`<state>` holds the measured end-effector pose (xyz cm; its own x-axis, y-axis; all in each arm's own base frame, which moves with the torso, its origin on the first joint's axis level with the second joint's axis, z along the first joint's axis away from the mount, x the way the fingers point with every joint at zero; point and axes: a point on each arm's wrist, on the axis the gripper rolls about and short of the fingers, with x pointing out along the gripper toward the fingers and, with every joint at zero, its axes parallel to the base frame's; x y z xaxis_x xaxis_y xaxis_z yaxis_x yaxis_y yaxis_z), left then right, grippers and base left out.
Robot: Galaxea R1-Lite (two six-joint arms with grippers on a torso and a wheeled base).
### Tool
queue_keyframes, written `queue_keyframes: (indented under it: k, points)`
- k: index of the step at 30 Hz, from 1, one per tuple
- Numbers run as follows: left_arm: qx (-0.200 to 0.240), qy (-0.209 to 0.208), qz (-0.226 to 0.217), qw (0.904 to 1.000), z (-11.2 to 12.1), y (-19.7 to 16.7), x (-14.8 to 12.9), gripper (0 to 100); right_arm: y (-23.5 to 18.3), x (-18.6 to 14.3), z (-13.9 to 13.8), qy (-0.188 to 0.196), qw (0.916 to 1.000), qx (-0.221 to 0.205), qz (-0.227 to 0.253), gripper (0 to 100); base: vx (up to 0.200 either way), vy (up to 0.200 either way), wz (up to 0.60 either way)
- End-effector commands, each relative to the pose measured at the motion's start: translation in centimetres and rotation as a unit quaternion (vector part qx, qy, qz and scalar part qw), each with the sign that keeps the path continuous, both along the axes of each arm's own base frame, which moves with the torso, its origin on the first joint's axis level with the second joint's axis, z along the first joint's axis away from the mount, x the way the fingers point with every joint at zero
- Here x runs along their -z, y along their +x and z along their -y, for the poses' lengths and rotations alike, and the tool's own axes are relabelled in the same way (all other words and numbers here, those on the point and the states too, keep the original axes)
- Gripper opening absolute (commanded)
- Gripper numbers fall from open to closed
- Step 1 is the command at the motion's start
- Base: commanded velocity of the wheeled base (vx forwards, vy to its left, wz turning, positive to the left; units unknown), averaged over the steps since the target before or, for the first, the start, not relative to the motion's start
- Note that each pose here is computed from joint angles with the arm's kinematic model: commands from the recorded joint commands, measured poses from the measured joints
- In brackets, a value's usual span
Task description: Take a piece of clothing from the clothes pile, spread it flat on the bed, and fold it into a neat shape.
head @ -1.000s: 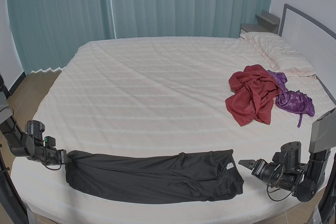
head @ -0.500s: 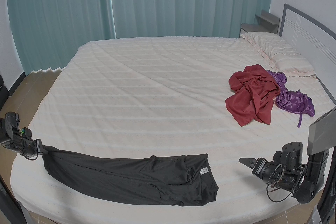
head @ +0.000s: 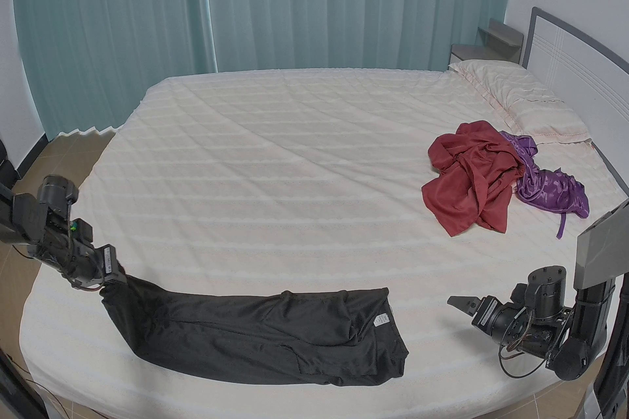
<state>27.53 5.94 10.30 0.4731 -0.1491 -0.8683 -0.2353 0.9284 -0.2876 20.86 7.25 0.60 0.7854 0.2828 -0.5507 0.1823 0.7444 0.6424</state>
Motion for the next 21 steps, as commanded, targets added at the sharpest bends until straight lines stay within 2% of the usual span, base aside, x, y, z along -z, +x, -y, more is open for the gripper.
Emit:
queue_keyframes:
  k: [1,2,4,6,8,9,11,13,14,15,21]
  points:
    - [0.018,0.01,0.033,0.9992,9.1,-1.6,-4.2,0,-0.1,0.0,0.1,0.0,1.0,0.001,0.001,100,0.0,0.0,0.0]
    - [0.019,0.018,0.038,0.9989,11.5,-1.6,-4.5,0,-0.1,-0.1,0.1,0.001,1.0,0.001,0.002,100,0.0,0.0,0.0]
    - [0.023,0.02,0.044,0.9986,14.4,-1.5,-4.6,0,-0.1,-0.1,0.1,0.001,1.0,0.001,0.002,100,0.0,0.0,0.0]
    - [0.028,0.02,0.039,0.9986,16.3,-1.2,-4.2,0,0.0,-0.1,0.1,0.001,1.0,0.001,0.003,100,0.0,0.0,0.0]
    - [0.027,0.017,0.036,0.9989,19.4,-0.5,-3.6,0,0.0,-0.1,0.0,0.002,1.0,0.0,0.003,100,0.0,0.0,0.0]
    - [0.027,0.017,0.035,0.9989,20.0,-0.4,-3.4,0,0.0,-0.1,0.0,0.002,1.0,0.0,0.003,100,0.0,0.0,0.0]
    - [0.033,0.016,0.026,0.999,23.0,0.0,-2.6,0,0.0,-0.1,0.1,0.002,1.0,0.0,0.004,100,0.0,0.0,0.0]
    - [0.04,0.013,0.018,0.9989,25.0,0.0,-2.2,0,0.0,-0.1,0.1,0.002,1.0,0.0,0.004,100,0.0,0.0,0.0]
    - [0.041,0.012,0.018,0.9989,25.2,0.0,-2.2,0,0.0,-0.1,0.1,0.002,1.0,0.0,0.004,100,0.0,0.0,0.0]
    - [0.048,0.005,0.013,0.9987,27.1,-0.1,-2.0,0,0.0,-0.1,0.1,0.002,1.0,0.0,0.004,100,0.0,0.0,0.0]
    - [0.058,-0.031,0.03,0.9974,30.6,0.6,-2.8,0,-0.1,-0.1,0.0,0.004,1.0,-0.004,0.003,100,0.0,0.0,0.0]
